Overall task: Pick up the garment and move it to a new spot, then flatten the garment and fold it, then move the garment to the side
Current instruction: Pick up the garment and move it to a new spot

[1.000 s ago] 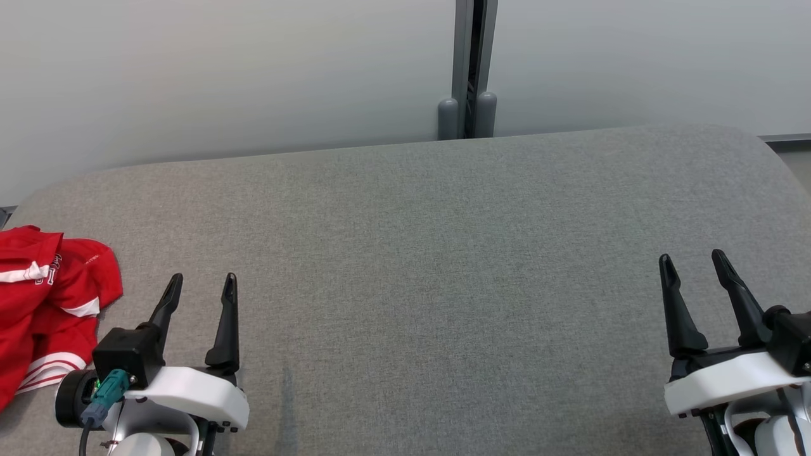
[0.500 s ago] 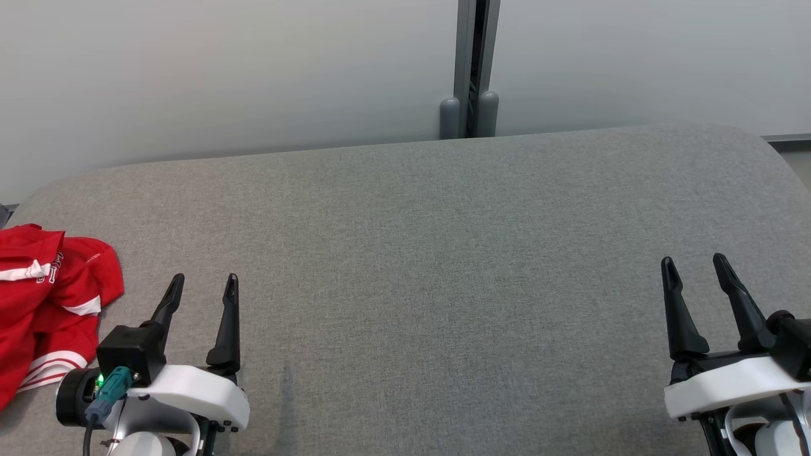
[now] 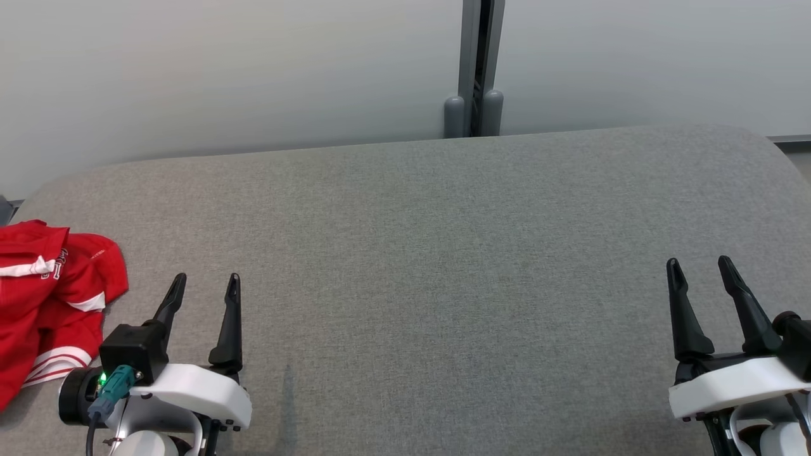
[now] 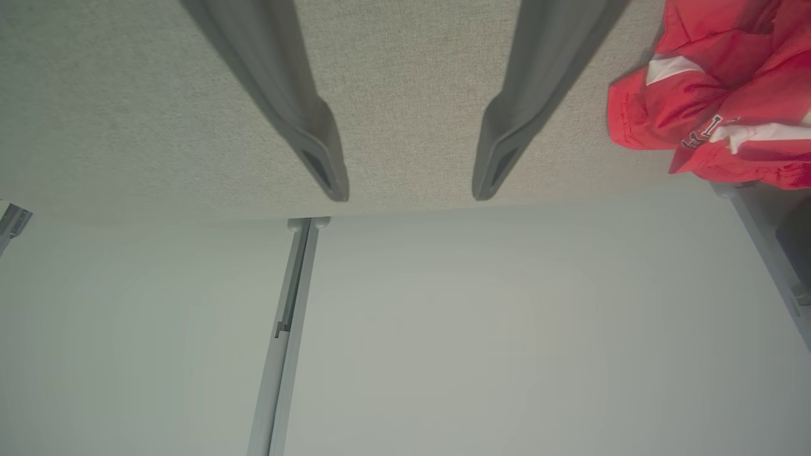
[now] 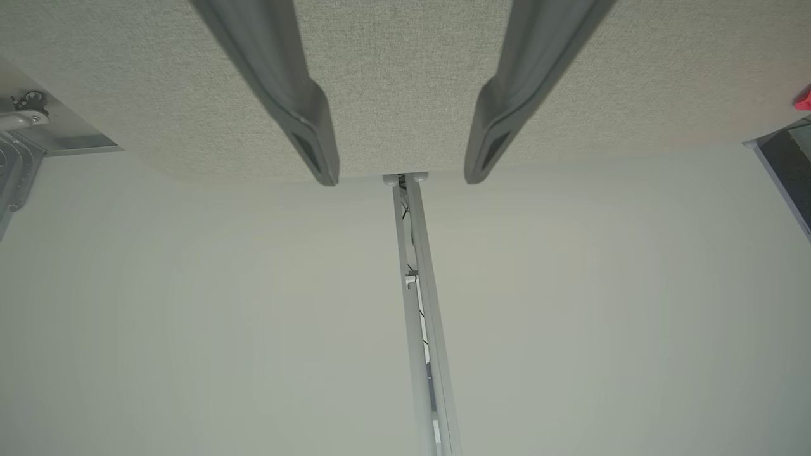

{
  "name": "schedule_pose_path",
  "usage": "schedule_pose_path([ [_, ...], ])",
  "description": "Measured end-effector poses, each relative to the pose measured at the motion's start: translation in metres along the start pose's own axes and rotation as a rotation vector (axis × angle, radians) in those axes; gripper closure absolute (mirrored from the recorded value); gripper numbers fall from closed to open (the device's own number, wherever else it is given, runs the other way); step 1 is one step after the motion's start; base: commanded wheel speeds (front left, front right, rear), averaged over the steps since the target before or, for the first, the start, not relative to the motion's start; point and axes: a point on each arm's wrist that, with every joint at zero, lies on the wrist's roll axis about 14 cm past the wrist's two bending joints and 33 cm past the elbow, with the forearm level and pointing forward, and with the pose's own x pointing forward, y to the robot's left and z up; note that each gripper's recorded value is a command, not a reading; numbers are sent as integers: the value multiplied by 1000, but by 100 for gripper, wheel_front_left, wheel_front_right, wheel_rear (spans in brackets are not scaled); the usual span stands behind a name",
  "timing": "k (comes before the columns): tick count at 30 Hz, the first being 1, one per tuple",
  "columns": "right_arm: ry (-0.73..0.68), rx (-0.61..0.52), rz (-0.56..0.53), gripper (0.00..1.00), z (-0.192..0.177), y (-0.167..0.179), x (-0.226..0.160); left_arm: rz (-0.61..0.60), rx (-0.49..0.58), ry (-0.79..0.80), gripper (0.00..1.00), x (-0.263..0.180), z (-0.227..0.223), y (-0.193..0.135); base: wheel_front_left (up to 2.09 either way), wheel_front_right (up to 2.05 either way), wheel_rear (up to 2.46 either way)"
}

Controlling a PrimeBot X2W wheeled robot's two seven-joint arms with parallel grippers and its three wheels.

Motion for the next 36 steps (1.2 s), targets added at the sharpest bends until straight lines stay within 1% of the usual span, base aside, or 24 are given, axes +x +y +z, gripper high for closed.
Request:
schedule_pose_path([
  [3,3,1,11,0,-1,4,3,11,-2,-2,0,-2,1,2,0,0,0],
  [10,13,5,81,0,-4,27,14,74,-1,-25,0,-9,9,21,0,0,0],
  [13,14,12,130,0,-6,44,22,127,1,-35,0,-18,12,38,0,0,0],
  [19,33,37,254,0,-14,88,35,263,-7,-65,0,-45,19,77,0,0,0],
  [28,62,69,454,0,-24,163,45,481,-15,-105,0,-103,28,136,0,0,0],
  [32,74,85,530,0,-27,191,45,561,-18,-117,0,-130,29,155,0,0,0],
  [36,80,99,582,0,-29,212,43,613,-19,-130,0,-148,31,165,0,0,0],
])
